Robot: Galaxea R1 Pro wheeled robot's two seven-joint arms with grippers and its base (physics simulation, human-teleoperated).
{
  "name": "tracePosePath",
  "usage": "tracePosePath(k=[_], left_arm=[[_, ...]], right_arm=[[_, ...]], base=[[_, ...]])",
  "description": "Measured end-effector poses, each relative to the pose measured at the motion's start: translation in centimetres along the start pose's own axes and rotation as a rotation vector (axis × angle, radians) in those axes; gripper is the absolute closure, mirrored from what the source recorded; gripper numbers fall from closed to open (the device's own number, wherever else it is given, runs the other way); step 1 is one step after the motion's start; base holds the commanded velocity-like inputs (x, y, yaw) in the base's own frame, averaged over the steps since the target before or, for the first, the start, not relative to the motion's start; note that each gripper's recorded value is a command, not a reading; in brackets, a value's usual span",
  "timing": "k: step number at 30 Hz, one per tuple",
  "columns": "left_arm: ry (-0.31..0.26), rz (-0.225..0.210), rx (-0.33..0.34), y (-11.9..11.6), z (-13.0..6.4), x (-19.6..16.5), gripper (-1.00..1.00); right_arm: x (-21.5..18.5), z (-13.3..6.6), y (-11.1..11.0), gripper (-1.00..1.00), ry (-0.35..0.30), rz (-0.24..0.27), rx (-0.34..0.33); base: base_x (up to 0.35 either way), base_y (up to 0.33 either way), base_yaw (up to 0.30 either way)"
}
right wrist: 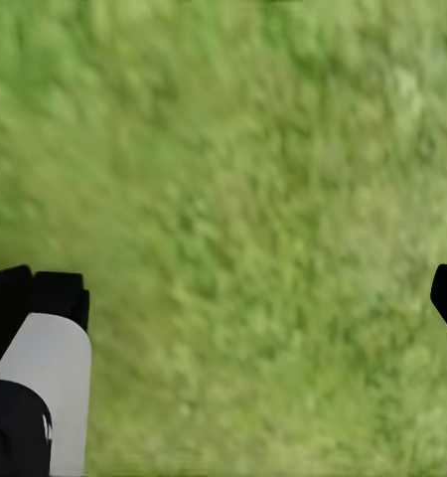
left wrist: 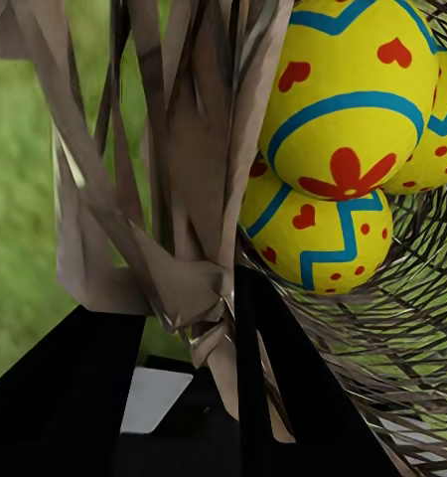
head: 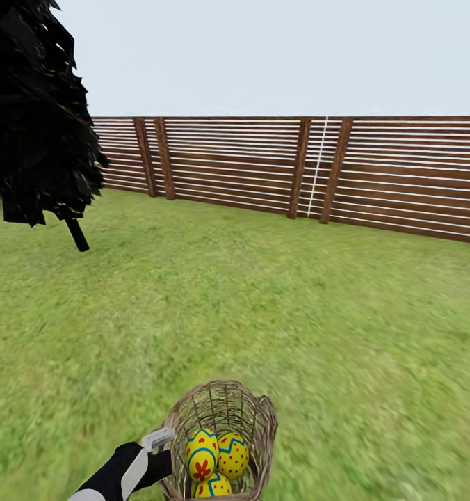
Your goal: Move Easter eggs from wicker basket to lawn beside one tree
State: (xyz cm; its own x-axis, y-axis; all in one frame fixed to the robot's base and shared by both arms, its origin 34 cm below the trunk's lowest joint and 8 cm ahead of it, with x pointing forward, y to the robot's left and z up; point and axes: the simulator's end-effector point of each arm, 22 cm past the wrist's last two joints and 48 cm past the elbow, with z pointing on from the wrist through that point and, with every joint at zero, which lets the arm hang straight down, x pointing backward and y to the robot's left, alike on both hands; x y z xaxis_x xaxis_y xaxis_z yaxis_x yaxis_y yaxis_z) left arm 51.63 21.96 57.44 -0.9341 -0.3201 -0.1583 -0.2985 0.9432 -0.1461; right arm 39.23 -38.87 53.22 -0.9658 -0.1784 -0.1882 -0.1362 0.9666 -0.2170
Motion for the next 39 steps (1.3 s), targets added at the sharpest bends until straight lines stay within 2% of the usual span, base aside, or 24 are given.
tracePosePath(k=[9, 11, 13, 17, 21, 39], left_arm=[[0.008, 0.000, -0.003, 0.1, 0.2, 0.3, 1.00], [0.007, 0.000, -0.003, 0.1, 0.2, 0.3, 1.00], [0.007, -0.001, -0.003, 0.1, 0.2, 0.3, 1.00], [0.008, 0.001, -0.004, 0.2, 0.2, 0.3, 1.00], [0.007, 0.000, -0.003, 0.1, 0.2, 0.3, 1.00], [0.007, 0.000, -0.003, 0.1, 0.2, 0.3, 1.00]], right_arm=[[1.2, 0.1, 0.1, -1.00, 0.025, -0.006, -0.004], [3.2, 0.0, 0.4, -1.00, 0.051, -0.121, -0.014], [3.2, 0.0, 0.8, -1.00, 0.047, -0.158, -0.019], [3.2, 0.0, 1.1, -1.00, 0.045, -0.156, -0.023], [3.0, 0.0, 2.6, -1.00, 0.044, -0.142, -0.042], [3.0, 0.0, 2.6, -1.00, 0.044, -0.139, -0.042]], base=[[0.000, 0.000, 0.145], [0.000, 0.000, 0.000], [0.000, 0.000, 0.069], [0.000, 0.000, 0.268], [0.000, 0.000, 0.292], [0.000, 0.000, 0.292]])
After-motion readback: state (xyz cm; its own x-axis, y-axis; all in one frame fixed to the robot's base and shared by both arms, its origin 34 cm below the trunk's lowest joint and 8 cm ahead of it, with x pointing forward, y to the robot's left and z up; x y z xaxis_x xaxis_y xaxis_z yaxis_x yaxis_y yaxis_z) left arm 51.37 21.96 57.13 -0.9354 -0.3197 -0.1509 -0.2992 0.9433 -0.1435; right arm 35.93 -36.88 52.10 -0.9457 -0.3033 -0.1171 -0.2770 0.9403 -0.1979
